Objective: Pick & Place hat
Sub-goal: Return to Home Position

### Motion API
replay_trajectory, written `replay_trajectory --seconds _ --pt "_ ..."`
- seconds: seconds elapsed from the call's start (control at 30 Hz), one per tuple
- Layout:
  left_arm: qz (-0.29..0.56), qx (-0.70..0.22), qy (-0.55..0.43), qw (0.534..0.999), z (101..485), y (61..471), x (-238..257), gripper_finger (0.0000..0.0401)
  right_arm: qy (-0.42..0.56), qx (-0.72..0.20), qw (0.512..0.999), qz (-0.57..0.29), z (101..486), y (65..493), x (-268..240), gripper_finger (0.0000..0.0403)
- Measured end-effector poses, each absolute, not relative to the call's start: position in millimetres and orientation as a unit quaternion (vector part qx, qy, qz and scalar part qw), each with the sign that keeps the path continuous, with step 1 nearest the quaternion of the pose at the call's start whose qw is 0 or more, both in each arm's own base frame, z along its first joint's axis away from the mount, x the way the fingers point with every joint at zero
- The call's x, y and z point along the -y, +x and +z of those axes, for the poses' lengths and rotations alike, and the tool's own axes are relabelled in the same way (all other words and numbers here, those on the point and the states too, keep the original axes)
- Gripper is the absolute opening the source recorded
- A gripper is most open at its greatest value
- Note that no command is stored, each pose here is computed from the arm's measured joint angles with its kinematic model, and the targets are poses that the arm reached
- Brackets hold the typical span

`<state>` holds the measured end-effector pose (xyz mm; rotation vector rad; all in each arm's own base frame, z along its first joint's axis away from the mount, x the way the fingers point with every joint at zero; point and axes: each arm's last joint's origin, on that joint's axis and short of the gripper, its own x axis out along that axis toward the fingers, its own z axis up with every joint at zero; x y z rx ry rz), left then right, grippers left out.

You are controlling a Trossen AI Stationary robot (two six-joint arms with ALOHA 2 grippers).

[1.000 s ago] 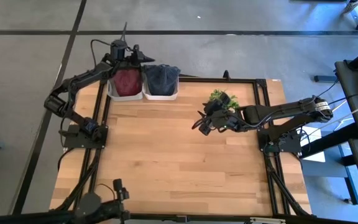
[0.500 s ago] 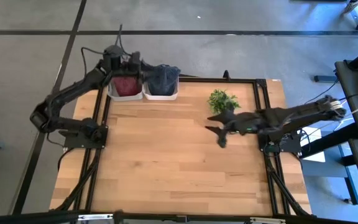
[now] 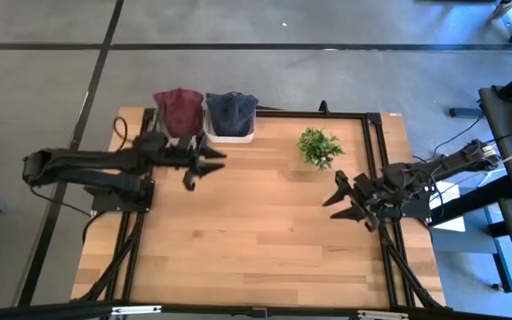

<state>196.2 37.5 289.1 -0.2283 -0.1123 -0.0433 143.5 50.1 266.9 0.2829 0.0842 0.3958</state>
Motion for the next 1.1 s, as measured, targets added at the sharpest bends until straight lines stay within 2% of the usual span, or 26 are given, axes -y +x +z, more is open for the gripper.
replay_trajectory --seconds 0.1,0.23,0.53,0.67,1.1 --pt "-0.036 0.059 -0.132 0.989 277 186 -18 0.0144 0.141 -0.03 0.968 0.203 258 133 -49 0.0185" --pt "-0.031 0.073 -0.145 0.986 268 170 -4 0.0143 0.144 0.013 0.975 0.171 257 120 -43 0.0185" --pt "-0.014 0.106 -0.156 0.982 240 129 -2 0.0143 0.129 0.104 0.969 0.181 254 91 -33 0.0185" --pt "-0.008 0.103 -0.168 0.98 228 115 -3 0.0144 0.129 0.132 0.971 0.151 246 83 -28 0.0185" --pt "0.01 0.097 -0.191 0.977 219 84 -3 0.0144 0.134 0.117 0.979 0.096 215 83 -25 0.0185"
